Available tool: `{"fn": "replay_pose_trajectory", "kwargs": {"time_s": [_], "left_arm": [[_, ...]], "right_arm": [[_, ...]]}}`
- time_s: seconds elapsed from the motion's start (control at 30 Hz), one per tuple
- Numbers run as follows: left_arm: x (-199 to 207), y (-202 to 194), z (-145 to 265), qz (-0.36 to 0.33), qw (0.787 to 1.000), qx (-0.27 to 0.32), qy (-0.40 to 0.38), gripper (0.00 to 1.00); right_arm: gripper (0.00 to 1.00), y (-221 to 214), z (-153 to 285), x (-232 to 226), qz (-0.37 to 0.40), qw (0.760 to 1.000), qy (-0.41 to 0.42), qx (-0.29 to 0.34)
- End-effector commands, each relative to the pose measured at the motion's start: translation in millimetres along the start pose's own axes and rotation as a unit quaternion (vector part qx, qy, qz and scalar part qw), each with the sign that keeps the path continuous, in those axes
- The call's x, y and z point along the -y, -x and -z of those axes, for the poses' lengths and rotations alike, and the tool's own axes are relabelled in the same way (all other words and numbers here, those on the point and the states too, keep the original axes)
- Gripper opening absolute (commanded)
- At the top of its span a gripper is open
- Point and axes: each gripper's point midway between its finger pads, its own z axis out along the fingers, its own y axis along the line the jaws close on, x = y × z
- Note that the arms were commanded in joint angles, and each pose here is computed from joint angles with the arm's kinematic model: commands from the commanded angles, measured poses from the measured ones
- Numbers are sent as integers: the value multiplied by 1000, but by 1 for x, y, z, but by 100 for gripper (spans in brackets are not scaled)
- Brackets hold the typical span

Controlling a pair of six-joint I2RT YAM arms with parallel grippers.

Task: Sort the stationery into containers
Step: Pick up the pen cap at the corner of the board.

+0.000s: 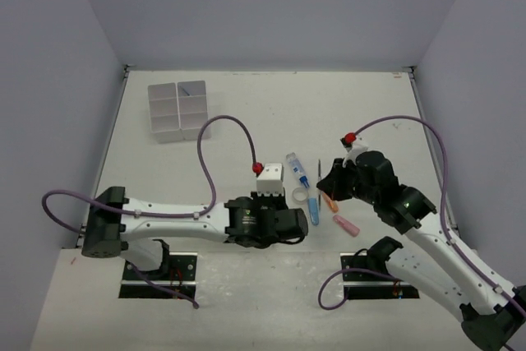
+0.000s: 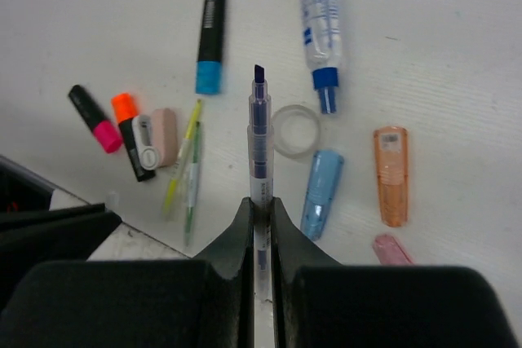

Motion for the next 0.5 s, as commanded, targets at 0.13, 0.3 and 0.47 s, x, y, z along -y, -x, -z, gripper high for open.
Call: {"fn": "replay_pose_trajectory", "kwargs": {"time_s": [0.13, 0.3, 0.47], "left_arm": [[42, 223, 93, 57, 918, 278, -277, 0], [47, 246, 136, 35, 863, 331, -380, 0], [53, 235, 155, 4, 828, 342, -446, 0]], "right_arm": [[0, 9, 45, -116, 24, 919, 369, 135], [0, 11, 65, -146, 34, 902, 404, 151], [0, 24, 74, -164, 42, 899, 403, 164]]}}
